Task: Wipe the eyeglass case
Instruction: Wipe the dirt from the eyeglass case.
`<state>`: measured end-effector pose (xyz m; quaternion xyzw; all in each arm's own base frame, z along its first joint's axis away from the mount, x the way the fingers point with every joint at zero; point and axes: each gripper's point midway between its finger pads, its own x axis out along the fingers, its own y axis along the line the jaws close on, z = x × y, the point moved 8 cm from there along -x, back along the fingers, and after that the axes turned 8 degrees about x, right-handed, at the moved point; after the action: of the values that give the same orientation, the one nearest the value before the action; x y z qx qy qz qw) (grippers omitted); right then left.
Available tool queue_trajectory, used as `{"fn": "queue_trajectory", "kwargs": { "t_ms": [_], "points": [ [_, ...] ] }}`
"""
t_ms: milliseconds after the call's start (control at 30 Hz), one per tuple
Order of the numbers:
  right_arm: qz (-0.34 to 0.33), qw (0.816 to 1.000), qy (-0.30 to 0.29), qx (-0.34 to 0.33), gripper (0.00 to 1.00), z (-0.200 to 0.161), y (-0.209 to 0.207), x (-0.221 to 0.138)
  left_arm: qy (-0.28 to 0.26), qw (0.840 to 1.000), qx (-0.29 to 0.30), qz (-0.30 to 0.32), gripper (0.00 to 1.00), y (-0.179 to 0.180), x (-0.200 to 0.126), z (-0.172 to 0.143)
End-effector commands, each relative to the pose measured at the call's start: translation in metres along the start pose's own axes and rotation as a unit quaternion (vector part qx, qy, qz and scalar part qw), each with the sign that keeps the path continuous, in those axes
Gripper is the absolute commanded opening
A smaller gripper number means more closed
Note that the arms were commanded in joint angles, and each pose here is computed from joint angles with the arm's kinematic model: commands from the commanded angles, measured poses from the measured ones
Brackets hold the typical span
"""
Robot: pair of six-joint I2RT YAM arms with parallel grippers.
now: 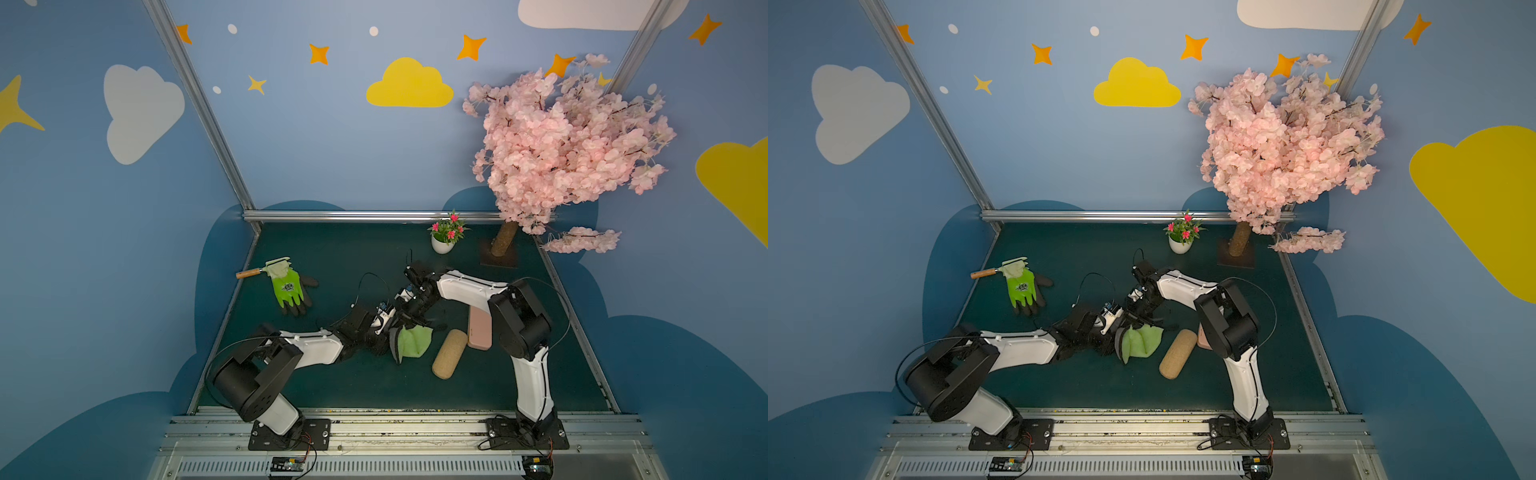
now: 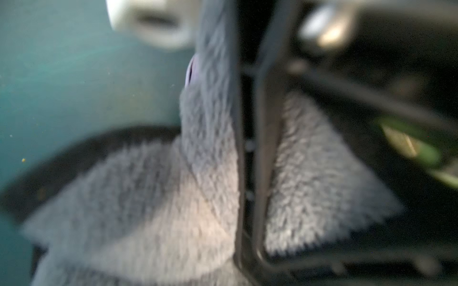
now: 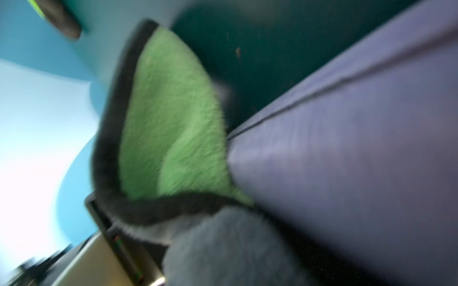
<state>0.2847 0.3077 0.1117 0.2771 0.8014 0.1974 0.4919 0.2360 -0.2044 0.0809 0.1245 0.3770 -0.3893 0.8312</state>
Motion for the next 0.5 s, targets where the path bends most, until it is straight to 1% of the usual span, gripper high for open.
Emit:
{"fn": "queue_trajectory", "kwargs": {
  "t_ms": [0,67,167,200,233,300,333,400,467],
  "points": [
    [-0.144,0.989,-0.035,0.023,0.0,0.03,-0.052,-0.014,0.054,0.998,-0.007,-0.023,0.14,-0.008,0.002,-0.026],
    [-0.214,0.975,-0.046,0.024,0.0,0.041,-0.071,-0.036,0.055,0.998,-0.008,-0.022,0.12,-0.008,0.002,-0.026],
    [-0.313,0.943,-0.111,-0.007,0.0,0.047,-0.07,-0.066,0.054,0.998,-0.006,-0.022,0.1,-0.01,-0.001,-0.027],
    [-0.325,0.937,-0.123,-0.022,0.0,0.047,-0.063,-0.071,0.053,0.998,-0.006,-0.021,0.09,-0.01,-0.001,-0.027],
    [-0.326,0.935,-0.133,-0.037,0.0,0.045,-0.053,-0.073,0.053,0.998,-0.005,-0.022,0.09,-0.011,-0.001,-0.027],
    [-0.307,0.937,-0.144,-0.086,0.0,0.033,-0.022,-0.071,0.055,0.998,-0.006,-0.023,0.09,-0.011,0.0,-0.027],
    [-0.29,0.941,-0.14,-0.106,0.0,0.024,-0.006,-0.069,0.057,0.998,-0.006,-0.024,0.08,-0.011,0.0,-0.027],
    [-0.225,0.955,-0.135,-0.137,0.0,0.002,0.031,-0.067,0.06,0.998,-0.004,-0.027,0.08,-0.011,0.001,-0.027],
    [-0.133,0.975,-0.11,-0.138,0.0,-0.011,0.052,-0.057,0.059,0.998,-0.004,-0.027,0.08,-0.012,0.001,-0.027]
  ]
}}
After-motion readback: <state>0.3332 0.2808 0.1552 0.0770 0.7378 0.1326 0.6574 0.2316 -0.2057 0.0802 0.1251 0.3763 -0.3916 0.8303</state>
